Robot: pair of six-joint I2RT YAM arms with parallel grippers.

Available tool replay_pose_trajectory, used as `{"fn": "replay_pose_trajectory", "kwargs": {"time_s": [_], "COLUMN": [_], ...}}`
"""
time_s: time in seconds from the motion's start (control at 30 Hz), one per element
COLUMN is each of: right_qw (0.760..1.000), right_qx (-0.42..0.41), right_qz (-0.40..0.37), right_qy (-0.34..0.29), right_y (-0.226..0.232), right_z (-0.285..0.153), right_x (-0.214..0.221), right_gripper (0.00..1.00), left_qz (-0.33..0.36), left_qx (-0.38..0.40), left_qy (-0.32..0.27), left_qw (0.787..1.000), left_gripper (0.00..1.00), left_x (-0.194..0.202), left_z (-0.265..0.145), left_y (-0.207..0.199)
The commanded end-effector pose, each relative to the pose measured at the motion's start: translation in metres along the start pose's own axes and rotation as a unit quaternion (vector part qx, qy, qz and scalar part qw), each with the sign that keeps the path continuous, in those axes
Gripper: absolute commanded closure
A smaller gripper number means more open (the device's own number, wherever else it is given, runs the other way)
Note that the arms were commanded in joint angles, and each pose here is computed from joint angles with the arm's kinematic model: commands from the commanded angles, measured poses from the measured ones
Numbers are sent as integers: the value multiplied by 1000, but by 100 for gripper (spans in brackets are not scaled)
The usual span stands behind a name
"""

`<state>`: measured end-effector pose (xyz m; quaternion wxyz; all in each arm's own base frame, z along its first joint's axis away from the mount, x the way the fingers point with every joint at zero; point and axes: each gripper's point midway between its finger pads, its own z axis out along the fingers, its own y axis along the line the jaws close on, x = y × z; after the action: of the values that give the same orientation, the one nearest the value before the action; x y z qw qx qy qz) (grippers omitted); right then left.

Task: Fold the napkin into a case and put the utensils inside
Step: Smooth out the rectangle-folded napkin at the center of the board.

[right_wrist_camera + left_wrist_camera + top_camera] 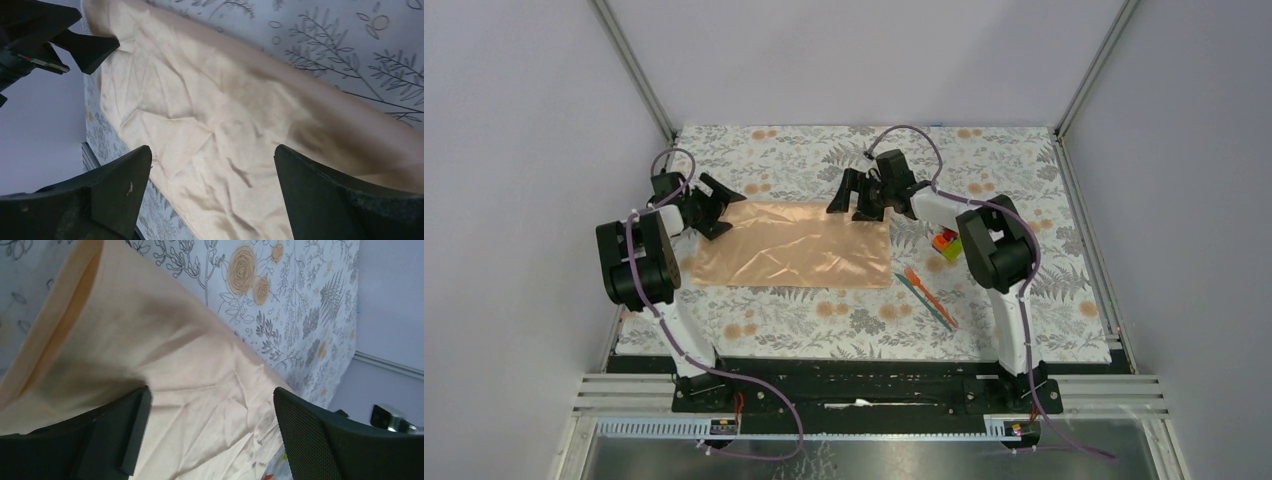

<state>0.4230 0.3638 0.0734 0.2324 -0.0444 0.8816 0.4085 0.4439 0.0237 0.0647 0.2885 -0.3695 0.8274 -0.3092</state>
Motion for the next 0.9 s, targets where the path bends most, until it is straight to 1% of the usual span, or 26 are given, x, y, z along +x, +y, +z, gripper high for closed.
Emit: {"fn": "replay_pose_trajectory", "kwargs": {"time_s": [0.0,0.1,0.23,0.27,0.33,0.43,0.53,0.6,0.67,0.73,0.77,0.87], "right_qw": [999,999,997,996,996,997,999,999,999,999,999,999], "right_qx": [-32,-9,57,72,89,75,44,15,-12,-33,-36,-36], "right_qz": [28,39,54,49,29,16,-2,-5,5,15,25,34], "right_qy": [-9,-11,-19,-17,-5,1,-24,-34,-30,-18,-11,-18], "right_y": [-7,-37,-93,-102,-106,-85,-46,-22,-6,2,1,-9], "right_z": [6,1,-20,-25,-33,-45,-60,-61,-52,-37,-31,-18], "right_x": [-20,-23,-21,-21,-21,-31,-52,-60,-59,-53,-50,-51], "right_gripper": [0,0,0,0,0,0,0,0,0,0,0,0], "left_qz": [15,18,2,3,8,35,64,65,55,42,36,24], "left_qx": [79,56,14,10,5,38,86,106,120,120,116,100], "left_qy": [-22,-24,-20,-21,-17,-18,-16,-13,-15,-14,-14,-5], "left_qw": [996,998,1000,1000,1000,999,994,992,991,992,992,995], "left_gripper": [1,1,1,1,1,1,1,1,1,1,1,1], "left_x": [-34,-42,-41,-40,-41,-45,-46,-45,-48,-52,-53,-57], "left_z": [16,26,28,28,27,20,8,6,9,16,22,35], "left_y": [-31,-13,19,22,21,-10,-57,-74,-81,-78,-74,-58]}}
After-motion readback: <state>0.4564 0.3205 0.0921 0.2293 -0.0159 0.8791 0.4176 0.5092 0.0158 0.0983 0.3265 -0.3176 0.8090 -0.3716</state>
